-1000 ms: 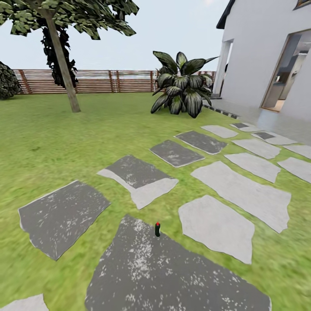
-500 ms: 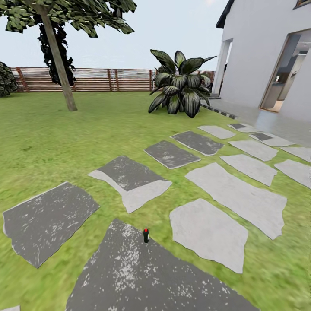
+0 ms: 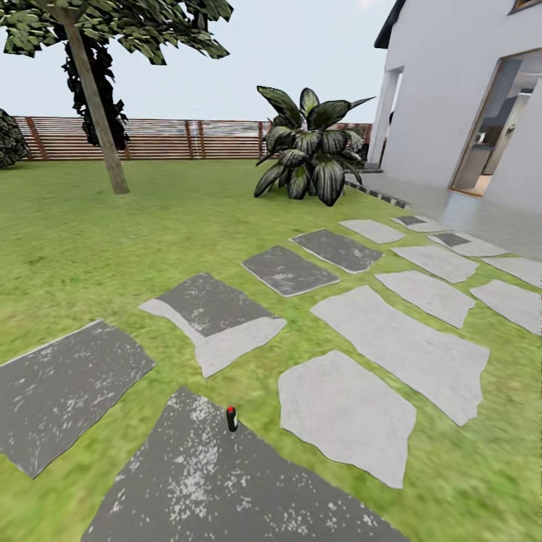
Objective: In the garden, pick up the pesticide atomizer on the floor and spray pesticide onto both trees until each tree trunk is fully covered.
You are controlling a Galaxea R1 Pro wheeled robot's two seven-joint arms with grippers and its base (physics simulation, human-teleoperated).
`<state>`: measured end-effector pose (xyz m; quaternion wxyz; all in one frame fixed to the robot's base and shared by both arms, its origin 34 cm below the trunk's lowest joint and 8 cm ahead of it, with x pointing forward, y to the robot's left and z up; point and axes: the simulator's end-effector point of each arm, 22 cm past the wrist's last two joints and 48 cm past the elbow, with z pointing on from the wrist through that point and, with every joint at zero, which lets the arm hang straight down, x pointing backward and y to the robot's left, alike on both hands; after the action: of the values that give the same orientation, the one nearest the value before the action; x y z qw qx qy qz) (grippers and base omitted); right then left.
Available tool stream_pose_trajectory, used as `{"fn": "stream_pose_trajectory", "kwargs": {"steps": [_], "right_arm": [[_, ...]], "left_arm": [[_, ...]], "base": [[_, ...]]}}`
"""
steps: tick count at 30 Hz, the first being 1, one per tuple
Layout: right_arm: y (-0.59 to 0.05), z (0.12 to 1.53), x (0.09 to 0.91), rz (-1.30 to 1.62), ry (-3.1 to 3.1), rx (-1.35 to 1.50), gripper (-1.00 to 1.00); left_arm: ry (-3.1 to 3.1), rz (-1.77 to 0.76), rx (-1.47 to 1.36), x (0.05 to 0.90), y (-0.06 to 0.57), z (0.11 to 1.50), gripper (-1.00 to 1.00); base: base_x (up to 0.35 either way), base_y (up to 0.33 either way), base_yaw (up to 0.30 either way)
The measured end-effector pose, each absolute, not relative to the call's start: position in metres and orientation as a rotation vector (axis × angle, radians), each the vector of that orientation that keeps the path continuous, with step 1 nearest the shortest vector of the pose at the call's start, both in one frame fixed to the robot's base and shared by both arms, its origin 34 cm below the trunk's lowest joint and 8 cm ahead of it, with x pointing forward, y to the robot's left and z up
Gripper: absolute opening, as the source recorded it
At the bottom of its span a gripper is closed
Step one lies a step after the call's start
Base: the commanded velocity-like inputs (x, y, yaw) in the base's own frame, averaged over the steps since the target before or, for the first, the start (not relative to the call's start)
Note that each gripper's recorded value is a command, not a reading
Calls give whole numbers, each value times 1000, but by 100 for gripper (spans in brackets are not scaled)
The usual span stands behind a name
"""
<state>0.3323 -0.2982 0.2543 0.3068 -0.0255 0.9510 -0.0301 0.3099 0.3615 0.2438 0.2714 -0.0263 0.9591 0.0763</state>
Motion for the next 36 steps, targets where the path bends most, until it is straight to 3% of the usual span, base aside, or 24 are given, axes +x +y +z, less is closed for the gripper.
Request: {"fn": "stream_pose_trajectory", "kwargs": {"steps": [20,31,36], "right_arm": [[-299,255,333,-81,2514,-63,100],[-299,255,333,-81,2515,-64,100],[-297,254,332,-74,2517,-66,100]], "left_arm": [[2582,206,-71,310,362,244,100],[2581,208,-74,310,363,244,100],[2563,204,-69,320,360,247,100]], "base": [[133,-251,-3],[182,-134,-235],[33,-5,-40]]}}
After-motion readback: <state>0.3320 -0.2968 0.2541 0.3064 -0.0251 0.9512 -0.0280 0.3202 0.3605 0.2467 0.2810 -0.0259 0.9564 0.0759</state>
